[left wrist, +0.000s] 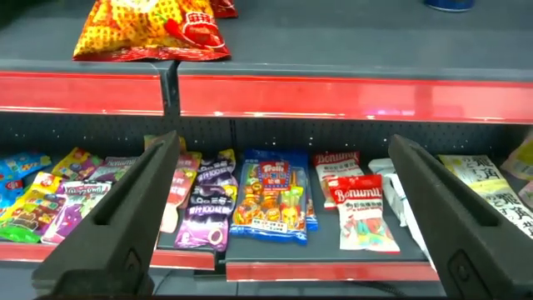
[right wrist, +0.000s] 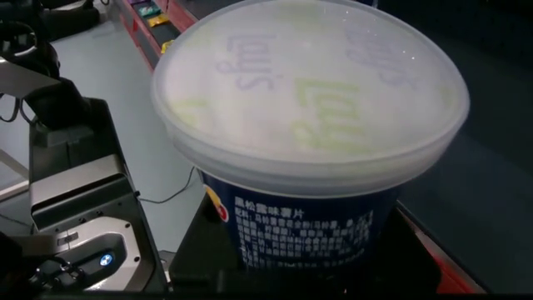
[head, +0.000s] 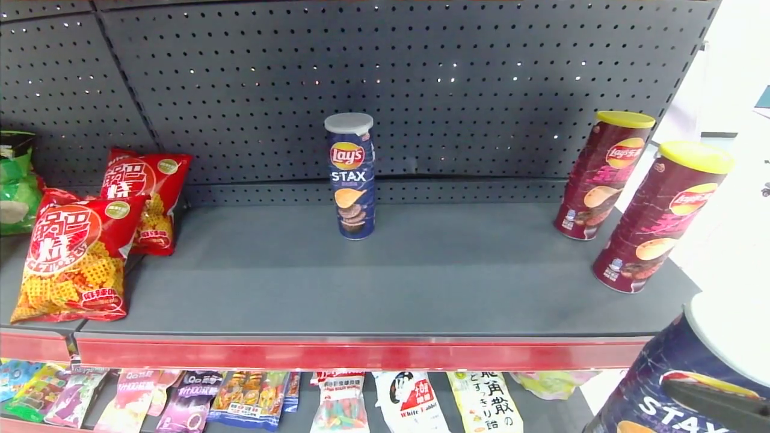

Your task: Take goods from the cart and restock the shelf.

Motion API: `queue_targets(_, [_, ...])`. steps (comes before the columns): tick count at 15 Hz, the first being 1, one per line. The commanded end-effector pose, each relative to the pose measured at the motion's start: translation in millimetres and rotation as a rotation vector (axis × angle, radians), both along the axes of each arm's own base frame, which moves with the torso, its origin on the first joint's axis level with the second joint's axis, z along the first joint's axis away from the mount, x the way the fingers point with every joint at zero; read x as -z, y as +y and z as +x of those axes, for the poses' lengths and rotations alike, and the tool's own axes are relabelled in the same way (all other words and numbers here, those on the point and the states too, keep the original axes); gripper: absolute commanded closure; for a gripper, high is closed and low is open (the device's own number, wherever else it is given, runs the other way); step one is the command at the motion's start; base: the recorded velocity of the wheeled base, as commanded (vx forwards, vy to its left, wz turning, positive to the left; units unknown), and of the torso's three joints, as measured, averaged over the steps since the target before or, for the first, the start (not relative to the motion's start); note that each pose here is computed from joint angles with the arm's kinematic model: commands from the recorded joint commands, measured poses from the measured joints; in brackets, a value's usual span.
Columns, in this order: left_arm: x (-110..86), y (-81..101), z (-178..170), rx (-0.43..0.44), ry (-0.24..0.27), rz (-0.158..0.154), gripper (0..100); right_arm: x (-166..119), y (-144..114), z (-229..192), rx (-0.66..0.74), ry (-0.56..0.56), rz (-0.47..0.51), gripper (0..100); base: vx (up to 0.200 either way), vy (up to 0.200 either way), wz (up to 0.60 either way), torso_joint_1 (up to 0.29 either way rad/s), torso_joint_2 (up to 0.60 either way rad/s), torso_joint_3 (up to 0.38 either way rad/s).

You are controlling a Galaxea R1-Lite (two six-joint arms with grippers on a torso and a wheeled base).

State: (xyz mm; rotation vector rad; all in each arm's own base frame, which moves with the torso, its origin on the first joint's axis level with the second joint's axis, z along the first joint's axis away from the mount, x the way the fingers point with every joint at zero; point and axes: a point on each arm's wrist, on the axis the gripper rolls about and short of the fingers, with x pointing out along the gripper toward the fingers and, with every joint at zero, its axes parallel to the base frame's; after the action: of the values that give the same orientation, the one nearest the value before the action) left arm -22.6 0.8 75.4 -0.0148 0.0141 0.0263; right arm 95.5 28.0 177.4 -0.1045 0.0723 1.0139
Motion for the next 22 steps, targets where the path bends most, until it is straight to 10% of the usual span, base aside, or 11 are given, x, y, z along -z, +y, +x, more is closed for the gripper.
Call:
queue_targets(1, [0.0, 0.0, 0.1, 0.0, 0.001, 0.0, 0, 0.2, 0.2, 0.6, -0.002, 0.002, 0.0, 100, 0.0, 0.0, 0.0, 0.0, 0.0, 0.0])
queue_targets(22, [0.0, 0.0, 0.1, 0.0, 0.001, -0.002, 0, -2.8, 4.4, -4.7, -0.044, -0.021, 0.003, 100, 0.019, 0.0, 0.0, 0.0, 0.0, 0.0])
